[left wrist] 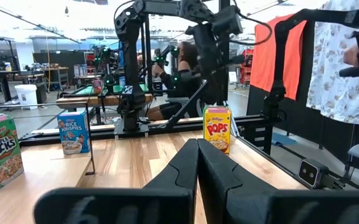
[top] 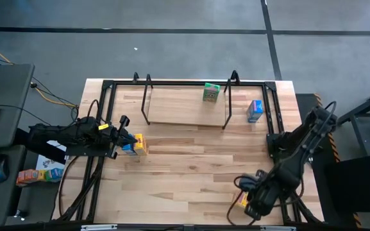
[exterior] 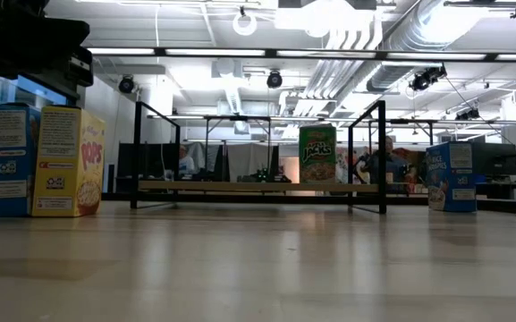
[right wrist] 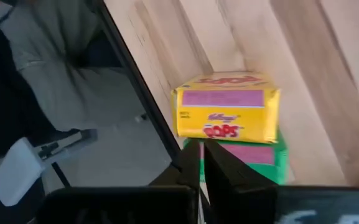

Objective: Stack cereal on shelf
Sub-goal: Adjust the yellow cereal box

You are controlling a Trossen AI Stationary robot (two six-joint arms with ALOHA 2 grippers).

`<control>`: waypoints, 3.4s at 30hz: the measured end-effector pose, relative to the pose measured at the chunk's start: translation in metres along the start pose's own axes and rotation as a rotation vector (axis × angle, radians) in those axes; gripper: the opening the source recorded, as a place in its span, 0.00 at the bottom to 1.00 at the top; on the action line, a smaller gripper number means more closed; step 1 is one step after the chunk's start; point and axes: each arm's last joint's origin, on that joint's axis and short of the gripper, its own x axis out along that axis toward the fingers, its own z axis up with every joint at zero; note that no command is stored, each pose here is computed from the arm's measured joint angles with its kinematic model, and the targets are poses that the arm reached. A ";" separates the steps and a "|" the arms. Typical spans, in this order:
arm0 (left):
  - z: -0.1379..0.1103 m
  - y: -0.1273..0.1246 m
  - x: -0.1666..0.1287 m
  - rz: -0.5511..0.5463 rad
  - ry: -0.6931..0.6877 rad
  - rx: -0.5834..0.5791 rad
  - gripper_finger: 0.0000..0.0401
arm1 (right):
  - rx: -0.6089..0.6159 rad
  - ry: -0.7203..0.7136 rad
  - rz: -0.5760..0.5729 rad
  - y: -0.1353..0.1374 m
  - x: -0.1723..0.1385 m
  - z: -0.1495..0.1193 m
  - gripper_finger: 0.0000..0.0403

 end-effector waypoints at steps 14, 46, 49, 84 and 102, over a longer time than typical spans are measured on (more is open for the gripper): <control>0.000 0.000 0.000 0.000 0.000 0.000 0.00 | 0.053 0.042 -0.059 0.006 0.025 0.001 0.00; 0.000 0.000 0.000 0.000 0.000 0.000 0.00 | 0.136 -0.115 -0.135 0.001 0.043 0.013 0.00; 0.000 0.000 0.000 0.000 0.000 0.000 0.00 | 0.135 -0.097 -0.142 -0.001 0.045 0.012 0.00; 0.000 0.000 0.000 0.000 0.001 0.000 0.00 | 0.193 -0.290 -0.490 -0.033 0.038 0.015 0.00; 0.000 0.000 0.000 0.000 0.001 0.000 0.00 | 0.203 -0.243 -0.474 -0.029 0.011 0.025 0.00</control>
